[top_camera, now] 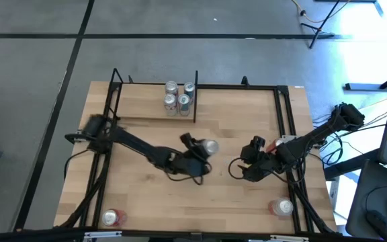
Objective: Place canned beverage on shelf
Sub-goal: Put the top pink soda can on the shelf
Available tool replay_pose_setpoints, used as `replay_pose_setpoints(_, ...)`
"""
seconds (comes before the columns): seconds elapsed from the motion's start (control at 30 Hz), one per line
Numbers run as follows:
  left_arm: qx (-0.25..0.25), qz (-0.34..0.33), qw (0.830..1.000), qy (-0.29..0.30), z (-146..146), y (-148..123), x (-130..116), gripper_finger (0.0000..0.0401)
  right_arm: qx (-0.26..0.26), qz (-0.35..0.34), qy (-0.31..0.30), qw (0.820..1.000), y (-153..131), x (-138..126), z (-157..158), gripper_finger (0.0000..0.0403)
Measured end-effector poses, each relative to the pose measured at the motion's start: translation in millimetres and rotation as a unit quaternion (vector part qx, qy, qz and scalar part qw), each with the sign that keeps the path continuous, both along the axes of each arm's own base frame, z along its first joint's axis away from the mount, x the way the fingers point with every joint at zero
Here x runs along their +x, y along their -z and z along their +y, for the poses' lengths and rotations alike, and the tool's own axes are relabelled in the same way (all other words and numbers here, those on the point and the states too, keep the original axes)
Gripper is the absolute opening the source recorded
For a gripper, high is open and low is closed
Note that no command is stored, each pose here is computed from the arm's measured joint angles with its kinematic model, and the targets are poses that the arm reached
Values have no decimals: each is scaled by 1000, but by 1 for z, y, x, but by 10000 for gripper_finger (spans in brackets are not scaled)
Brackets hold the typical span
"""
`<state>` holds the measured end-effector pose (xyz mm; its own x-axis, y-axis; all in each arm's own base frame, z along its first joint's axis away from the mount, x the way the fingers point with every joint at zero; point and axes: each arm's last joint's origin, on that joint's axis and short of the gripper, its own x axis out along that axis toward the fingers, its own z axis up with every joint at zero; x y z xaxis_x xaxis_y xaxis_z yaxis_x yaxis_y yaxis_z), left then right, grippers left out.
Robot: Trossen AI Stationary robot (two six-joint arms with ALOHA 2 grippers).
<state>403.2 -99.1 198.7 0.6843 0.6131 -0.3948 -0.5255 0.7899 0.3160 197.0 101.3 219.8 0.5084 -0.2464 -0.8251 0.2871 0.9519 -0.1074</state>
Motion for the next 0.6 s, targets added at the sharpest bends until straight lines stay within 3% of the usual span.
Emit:
replay_pose_setpoints(0.37,-72,-57,996,-5,47,-29,-132,239,-5,-55,2,998,-5,8,3,379)
replay_pose_setpoints(0.6,-92,-101,990,-31,87,-38,-189,239,-13,-106,-21,994,-5,23,10,379)
